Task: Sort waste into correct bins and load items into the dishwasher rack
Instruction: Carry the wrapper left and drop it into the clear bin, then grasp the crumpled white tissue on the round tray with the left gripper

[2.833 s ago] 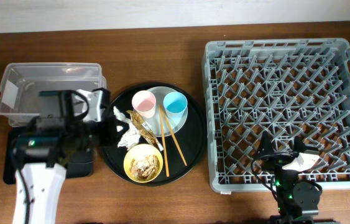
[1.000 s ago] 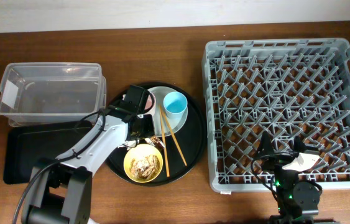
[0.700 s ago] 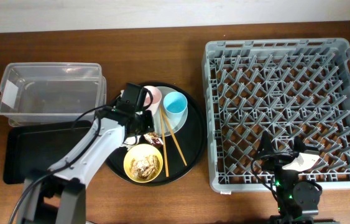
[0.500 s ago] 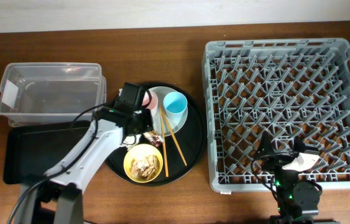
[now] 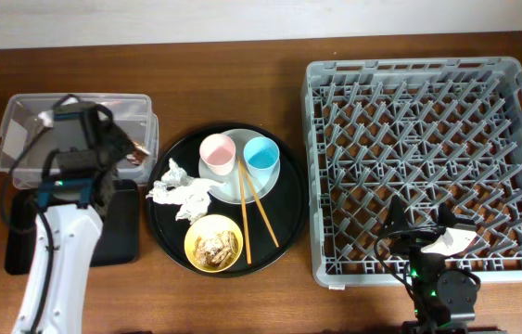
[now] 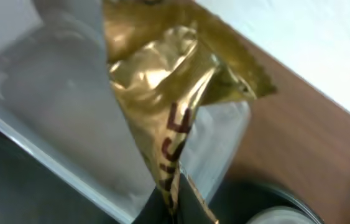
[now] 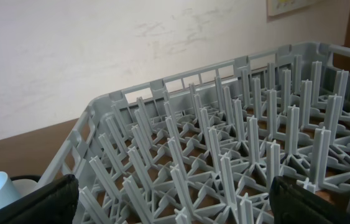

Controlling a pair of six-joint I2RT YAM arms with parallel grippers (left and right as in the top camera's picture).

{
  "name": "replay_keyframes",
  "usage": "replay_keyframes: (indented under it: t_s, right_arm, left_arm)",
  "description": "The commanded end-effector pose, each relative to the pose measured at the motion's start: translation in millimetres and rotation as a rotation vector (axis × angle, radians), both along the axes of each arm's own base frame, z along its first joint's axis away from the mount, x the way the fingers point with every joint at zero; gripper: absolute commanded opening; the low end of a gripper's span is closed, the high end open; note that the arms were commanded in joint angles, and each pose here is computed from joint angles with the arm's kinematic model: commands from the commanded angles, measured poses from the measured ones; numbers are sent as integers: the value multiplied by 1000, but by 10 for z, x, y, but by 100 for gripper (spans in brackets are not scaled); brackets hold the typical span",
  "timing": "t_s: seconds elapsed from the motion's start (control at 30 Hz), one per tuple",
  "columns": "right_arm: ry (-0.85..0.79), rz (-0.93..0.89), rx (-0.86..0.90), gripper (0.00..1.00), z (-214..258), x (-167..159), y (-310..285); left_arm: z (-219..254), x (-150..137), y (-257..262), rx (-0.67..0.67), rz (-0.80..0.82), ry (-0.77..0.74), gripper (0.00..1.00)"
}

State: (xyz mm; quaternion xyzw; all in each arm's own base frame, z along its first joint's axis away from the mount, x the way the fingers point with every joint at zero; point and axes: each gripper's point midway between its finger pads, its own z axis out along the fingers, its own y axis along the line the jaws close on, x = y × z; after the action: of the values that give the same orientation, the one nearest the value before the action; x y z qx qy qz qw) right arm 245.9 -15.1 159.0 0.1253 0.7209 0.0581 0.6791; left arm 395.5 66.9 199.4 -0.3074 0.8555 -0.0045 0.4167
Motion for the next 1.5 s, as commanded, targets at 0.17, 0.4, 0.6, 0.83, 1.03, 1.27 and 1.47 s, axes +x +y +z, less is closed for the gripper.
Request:
replay_keyframes:
  t_s: [0.17,0.4,0.6,0.83,1.03,1.27,1.47]
  right_arm:
    - [5,-7,7,98,-27,-3,-15]
    - [5,-7,7,98,-27,-3,-14]
    - [5,-7,7,98,-27,-3,-15]
    - [5,-7,7,98,-27,-3,-15]
    - [5,-7,7,98,-27,-3,-15]
    - [5,-7,7,98,-28,-3,-15]
    - [5,-7,7,98,-27,-3,-15]
  left_arm:
    - [-471,301,700,13,169,14,99]
    - [-69,205,253,-136,-52,-59,94]
    - [1,-465,-547,-254,-351,104,73]
    - [-470,-1013,-1024,-98,-553,442,79]
    - [-753,-934,-1193,103,-597,540,81]
    - [-1160,-769,-1245,195,-677,633,86]
    - [-1456,-622,-1343,248,-831,660,86]
